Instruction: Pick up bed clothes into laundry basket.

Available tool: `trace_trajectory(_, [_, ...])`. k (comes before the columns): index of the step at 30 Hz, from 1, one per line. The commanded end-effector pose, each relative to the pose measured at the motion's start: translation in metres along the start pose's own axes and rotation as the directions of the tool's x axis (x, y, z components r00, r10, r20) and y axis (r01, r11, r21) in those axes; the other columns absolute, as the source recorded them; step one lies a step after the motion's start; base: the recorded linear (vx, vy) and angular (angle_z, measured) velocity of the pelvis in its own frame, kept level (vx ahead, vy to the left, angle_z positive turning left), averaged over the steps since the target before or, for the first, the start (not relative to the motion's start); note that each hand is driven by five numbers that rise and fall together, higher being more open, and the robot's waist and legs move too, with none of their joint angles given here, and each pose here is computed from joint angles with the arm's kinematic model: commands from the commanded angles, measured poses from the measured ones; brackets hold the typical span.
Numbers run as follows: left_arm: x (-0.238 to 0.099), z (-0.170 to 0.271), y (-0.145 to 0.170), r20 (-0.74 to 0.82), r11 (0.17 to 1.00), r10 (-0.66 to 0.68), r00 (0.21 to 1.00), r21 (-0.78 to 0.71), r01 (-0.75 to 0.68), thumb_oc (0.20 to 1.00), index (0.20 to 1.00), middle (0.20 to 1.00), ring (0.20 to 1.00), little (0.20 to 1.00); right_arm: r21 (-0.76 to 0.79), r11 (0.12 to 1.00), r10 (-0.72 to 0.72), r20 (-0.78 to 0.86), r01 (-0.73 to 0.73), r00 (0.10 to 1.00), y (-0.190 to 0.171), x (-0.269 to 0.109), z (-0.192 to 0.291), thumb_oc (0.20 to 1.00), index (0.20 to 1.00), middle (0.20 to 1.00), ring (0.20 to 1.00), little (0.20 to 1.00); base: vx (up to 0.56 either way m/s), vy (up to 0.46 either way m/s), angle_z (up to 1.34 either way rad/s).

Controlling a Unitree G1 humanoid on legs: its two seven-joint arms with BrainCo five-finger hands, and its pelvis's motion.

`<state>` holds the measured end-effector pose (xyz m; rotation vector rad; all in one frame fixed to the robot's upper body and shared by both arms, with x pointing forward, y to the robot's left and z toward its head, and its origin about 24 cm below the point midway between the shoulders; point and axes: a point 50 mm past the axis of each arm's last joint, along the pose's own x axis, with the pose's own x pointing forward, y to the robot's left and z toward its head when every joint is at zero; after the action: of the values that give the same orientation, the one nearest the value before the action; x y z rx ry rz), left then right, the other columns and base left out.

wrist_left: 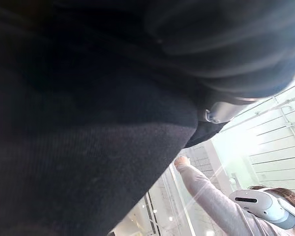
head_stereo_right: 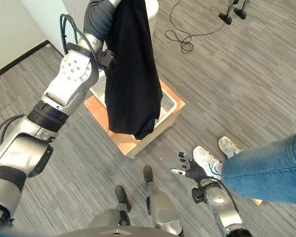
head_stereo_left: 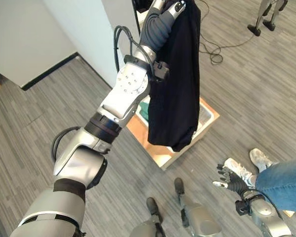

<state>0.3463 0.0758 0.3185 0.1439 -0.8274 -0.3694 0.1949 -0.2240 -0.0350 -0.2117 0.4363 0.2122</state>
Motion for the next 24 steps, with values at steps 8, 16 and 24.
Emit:
trace_trajectory(8, [0.042,0.081,0.026,0.291,0.994,0.027,0.956,0.089,-0.056,0.2,0.2,0.2,0.2,0.2,0.036,0.994,-0.104,0.025,0.103,0.994,-0.021,-0.013,-0.002,1.0,1.0,1.0,1.0,1.0,0.02,0.004,0.0])
trace_trajectory(16, [0.046,0.084,0.034,0.282,0.995,0.044,0.958,0.071,-0.066,0.2,0.2,0.2,0.2,0.2,0.049,0.993,-0.106,0.013,0.105,0.994,-0.019,-0.012,-0.005,1.0,1.0,1.0,1.0,1.0,0.0,0.0,0.0])
trace_trajectory(24, [0.045,0.086,0.03,0.301,0.996,0.038,0.953,0.072,-0.062,0.2,0.2,0.2,0.2,0.2,0.036,0.995,-0.093,0.04,0.092,0.995,-0.017,-0.009,0.001,1.0,1.0,1.0,1.0,1.0,-0.04,0.005,-0.02])
